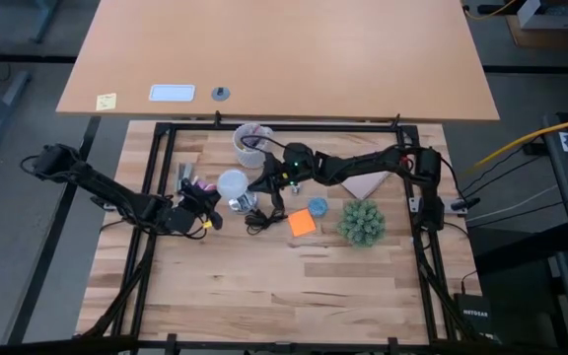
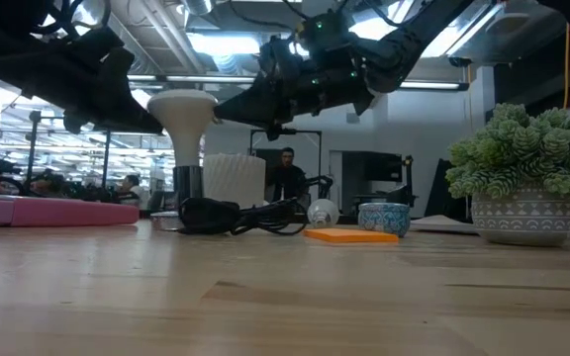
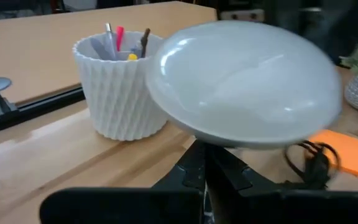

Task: Screw lightbulb
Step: Insert the lightbulb into the silver lamp

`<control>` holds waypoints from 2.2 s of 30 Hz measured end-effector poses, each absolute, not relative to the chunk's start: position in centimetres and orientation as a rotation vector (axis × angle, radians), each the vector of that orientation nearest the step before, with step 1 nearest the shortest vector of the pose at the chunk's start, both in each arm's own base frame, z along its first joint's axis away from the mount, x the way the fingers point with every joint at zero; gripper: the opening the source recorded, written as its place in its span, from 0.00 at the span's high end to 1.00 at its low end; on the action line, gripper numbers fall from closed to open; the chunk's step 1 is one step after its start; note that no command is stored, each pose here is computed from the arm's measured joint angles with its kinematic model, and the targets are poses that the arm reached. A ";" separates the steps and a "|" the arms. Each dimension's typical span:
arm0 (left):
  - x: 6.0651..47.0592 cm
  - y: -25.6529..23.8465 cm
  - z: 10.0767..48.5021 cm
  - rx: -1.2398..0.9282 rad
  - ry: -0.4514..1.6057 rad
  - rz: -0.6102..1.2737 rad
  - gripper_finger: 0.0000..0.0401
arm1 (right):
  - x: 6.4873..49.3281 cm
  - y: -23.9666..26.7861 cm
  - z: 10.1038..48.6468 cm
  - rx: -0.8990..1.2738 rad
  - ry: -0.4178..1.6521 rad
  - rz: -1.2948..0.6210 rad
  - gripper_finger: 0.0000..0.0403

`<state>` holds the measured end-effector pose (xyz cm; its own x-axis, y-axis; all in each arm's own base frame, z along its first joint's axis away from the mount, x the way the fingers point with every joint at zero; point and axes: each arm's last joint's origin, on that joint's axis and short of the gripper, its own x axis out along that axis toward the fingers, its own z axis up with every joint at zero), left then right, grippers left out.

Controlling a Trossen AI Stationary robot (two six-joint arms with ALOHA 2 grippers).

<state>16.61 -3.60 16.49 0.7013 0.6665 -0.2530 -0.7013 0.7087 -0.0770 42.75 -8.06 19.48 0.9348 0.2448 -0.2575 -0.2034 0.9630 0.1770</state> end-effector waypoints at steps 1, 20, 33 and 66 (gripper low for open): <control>16.6 -3.6 16.5 -0.171 0.212 0.770 1.00 | 42.8 -7.7 19.5 0.147 0.281 0.237 0.95; 16.2 -3.5 16.8 -0.134 0.219 0.781 1.00 | 42.9 -5.9 19.8 0.135 0.307 0.246 0.95; 13.9 -4.8 19.1 -0.225 0.150 0.577 1.00 | 41.0 -7.7 23.1 -0.026 0.326 0.099 0.95; 14.6 -5.4 18.6 -0.191 0.128 0.639 1.00 | 42.5 -8.5 20.9 -0.001 0.240 0.095 0.95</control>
